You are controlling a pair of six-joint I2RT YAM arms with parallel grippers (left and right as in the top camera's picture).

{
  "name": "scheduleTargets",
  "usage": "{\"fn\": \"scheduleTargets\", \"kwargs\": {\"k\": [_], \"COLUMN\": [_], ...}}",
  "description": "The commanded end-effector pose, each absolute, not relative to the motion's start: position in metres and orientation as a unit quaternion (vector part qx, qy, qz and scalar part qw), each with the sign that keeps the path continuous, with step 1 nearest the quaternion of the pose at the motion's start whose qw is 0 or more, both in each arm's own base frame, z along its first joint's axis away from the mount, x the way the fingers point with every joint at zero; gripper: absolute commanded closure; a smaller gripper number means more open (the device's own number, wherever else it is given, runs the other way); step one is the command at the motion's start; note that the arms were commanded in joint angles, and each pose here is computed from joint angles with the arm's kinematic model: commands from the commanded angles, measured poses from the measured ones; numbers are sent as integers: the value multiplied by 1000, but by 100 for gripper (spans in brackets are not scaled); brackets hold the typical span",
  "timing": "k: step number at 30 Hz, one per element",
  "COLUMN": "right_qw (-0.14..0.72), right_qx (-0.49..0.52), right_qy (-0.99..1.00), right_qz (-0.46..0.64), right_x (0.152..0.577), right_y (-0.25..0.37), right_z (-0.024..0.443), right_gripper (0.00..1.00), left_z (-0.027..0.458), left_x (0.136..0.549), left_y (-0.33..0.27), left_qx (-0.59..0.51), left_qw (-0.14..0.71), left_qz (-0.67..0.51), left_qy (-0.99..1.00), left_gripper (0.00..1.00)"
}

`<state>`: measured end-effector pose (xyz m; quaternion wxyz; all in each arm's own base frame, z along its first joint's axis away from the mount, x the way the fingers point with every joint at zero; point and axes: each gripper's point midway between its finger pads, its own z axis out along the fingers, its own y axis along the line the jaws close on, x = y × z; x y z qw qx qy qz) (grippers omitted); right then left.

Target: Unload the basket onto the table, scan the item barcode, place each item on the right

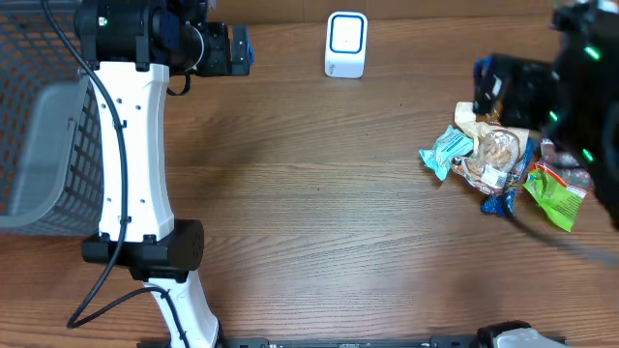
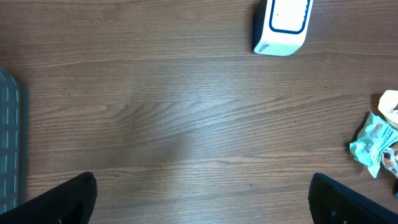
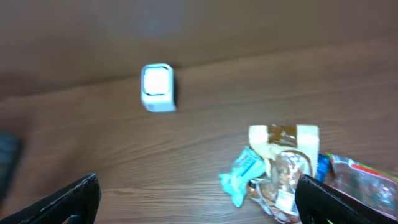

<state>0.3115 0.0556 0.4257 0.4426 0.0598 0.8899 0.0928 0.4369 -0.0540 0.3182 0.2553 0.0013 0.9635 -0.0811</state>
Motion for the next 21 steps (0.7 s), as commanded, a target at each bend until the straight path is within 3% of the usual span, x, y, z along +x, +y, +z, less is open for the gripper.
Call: {"fn": "scheduleTargets", "kwargs": {"k": [1, 6, 12, 21], "right_qw": [485, 505, 510, 572], "right_qx": [43, 49, 97, 89], "right_qy": [864, 855, 854, 814], "right_qz": [128, 107, 23, 50], "right_x": [274, 249, 253, 261], "right_y": [58, 44, 11, 7], "right_z": [460, 469, 464, 443], "right_gripper": [0, 0, 0, 0], "left_z": [320, 320, 320, 320], "left_x": [439, 439, 439, 439], "left_y": [-53, -53, -53, -53], "left_qx": [-7, -7, -7, -7], "left_qw": [259, 259, 259, 259], "left_qz": [-85, -85, -85, -85], "left_qy": [962, 962, 962, 962], "left_gripper": [0, 0, 0, 0]}}
